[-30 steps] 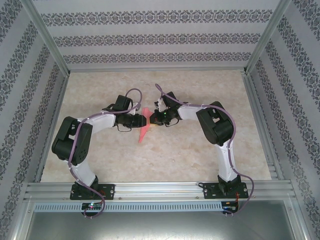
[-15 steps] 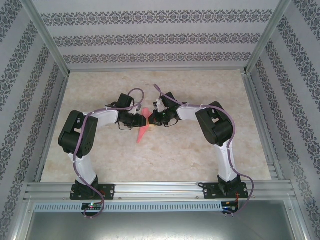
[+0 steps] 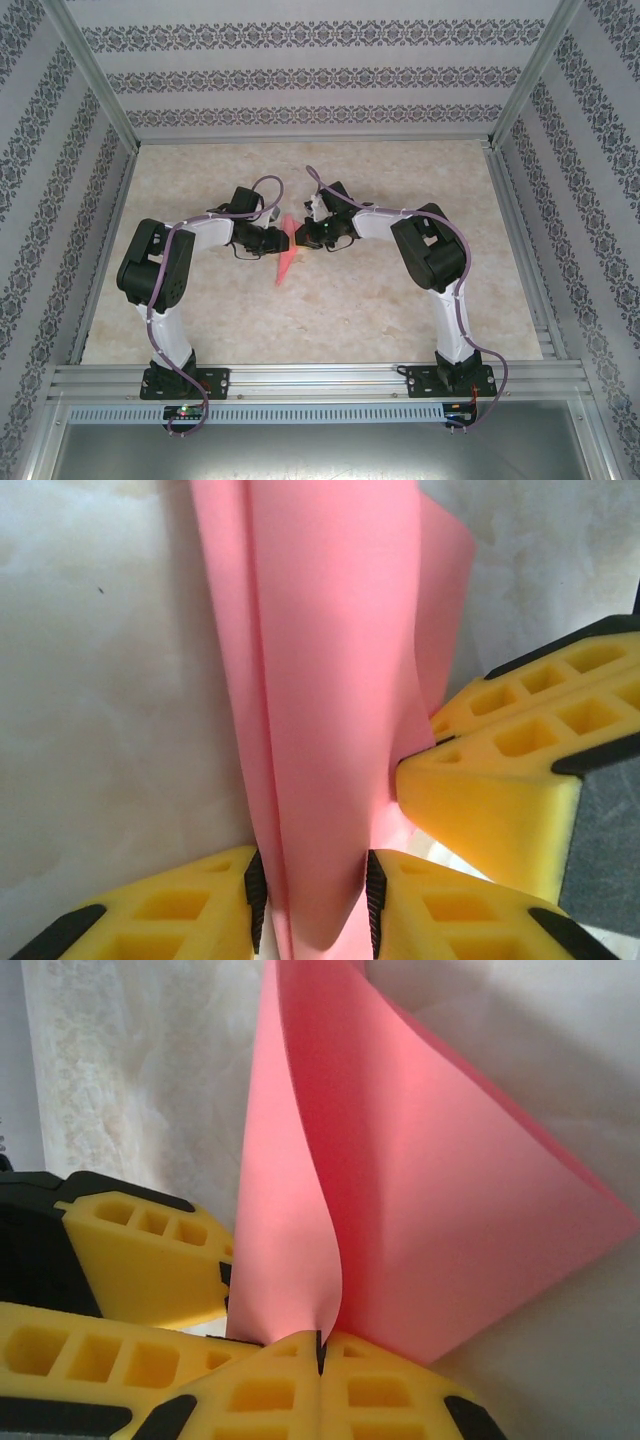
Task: Fold a paper plane with a square sheet of paper (pick it up from the middle)
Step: Fold the wing for the fifth time at the center of the table.
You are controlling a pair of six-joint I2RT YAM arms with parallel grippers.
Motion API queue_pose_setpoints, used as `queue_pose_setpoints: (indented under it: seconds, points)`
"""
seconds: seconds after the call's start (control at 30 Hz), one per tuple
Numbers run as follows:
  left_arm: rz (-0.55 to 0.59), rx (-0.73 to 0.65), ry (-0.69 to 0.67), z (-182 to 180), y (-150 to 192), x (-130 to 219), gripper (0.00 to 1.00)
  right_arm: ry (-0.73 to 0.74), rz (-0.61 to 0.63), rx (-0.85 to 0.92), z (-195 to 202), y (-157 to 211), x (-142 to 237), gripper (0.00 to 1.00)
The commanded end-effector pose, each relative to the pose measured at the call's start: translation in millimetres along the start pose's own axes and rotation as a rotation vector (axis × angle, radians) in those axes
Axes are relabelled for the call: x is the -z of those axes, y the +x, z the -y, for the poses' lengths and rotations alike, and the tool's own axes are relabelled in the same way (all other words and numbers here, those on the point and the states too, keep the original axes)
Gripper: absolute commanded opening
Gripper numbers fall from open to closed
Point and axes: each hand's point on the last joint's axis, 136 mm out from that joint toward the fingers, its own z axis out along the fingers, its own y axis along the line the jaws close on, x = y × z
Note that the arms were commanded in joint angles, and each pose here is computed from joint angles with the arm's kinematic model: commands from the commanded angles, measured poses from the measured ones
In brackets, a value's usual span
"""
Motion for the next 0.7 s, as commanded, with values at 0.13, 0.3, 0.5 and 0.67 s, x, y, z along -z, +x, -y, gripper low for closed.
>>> queue_pose_setpoints:
  seconds: [0.13,0.3,0.5,0.67]
  points:
    - [-0.043,0.017,0.024,-9.5,8.5,-7.5,0.33,-0.001,-0.009,0.031,-8.1,-5.1,-7.2,0.04]
    - [-0.060,0.013,0.007,-12.4,10.1,-8.2,0.31,0.032,-0.021,0.026,-1.8,-3.1,-8.7,0.05]
    - [-0.077,0.010,-0.031,-20.8,12.7,-11.7,0.31,0.108,-0.044,0.010,13.3,1.8,-10.0,0.05]
    - [-0.099,0.006,-0.066,-27.0,18.1,-14.4,0.31,0.134,-0.049,0.004,20.1,3.7,-11.1,0.05]
